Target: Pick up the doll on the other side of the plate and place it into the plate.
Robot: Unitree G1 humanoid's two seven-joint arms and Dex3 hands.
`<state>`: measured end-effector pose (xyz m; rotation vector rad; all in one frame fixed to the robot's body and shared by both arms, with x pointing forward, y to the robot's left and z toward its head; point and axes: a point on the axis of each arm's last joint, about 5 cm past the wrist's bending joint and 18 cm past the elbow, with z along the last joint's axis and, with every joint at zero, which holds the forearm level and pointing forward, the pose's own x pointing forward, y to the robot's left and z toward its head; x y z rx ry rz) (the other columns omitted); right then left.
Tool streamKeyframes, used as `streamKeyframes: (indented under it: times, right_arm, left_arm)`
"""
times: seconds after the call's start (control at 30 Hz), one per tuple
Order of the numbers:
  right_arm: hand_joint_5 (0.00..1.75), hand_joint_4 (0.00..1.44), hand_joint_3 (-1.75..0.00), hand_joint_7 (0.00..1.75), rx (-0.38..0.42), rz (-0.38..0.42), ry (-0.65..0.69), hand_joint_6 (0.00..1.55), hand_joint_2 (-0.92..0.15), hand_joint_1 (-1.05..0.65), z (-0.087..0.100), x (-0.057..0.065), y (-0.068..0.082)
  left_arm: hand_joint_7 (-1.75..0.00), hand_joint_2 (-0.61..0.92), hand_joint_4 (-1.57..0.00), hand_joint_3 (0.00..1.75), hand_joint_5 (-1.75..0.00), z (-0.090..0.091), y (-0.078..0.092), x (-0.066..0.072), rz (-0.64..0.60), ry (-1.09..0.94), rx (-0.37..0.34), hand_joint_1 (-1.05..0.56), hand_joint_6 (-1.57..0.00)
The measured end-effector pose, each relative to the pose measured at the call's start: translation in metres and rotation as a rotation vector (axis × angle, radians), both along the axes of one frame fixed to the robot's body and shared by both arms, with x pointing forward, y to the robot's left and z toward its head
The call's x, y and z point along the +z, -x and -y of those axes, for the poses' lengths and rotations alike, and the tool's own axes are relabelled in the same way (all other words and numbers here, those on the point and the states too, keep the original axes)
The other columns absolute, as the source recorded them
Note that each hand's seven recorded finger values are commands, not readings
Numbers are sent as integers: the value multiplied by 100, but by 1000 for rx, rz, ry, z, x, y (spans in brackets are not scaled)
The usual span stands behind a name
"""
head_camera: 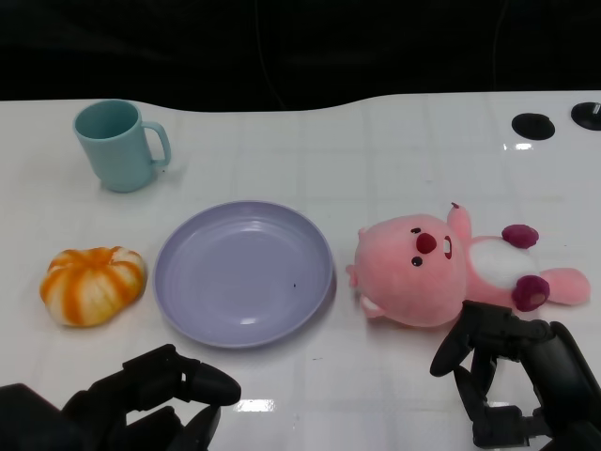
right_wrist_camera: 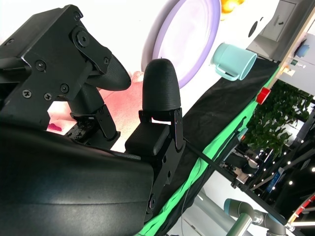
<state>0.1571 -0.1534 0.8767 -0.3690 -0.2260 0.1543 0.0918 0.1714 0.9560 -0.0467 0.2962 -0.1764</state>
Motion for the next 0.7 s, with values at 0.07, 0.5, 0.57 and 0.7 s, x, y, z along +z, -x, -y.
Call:
streamKeyframes:
  times: [0.07,0.5,0.57,0.7]
  right_arm:
    - [175,88,-148,139,0,0,1,82,-26,2,0,0,0]
    - [175,88,-148,139,1,-4,2,82,-25,2,0,-1,-1]
    - [175,88,-148,139,1,-4,3,82,-25,1,0,-1,-1]
    - [175,87,-148,139,1,-5,4,82,-26,2,0,-1,-1]
  left_arm:
    - [-128,84,-56,67,-170,0,0,0,0,0,0,-27,-54]
    - [-128,83,-57,66,-171,0,0,0,-1,2,1,-27,-54]
    - [-128,83,-57,66,-170,0,0,0,-3,3,1,-27,-54]
    - [-128,83,-57,67,-171,0,0,0,-5,5,2,-27,-54]
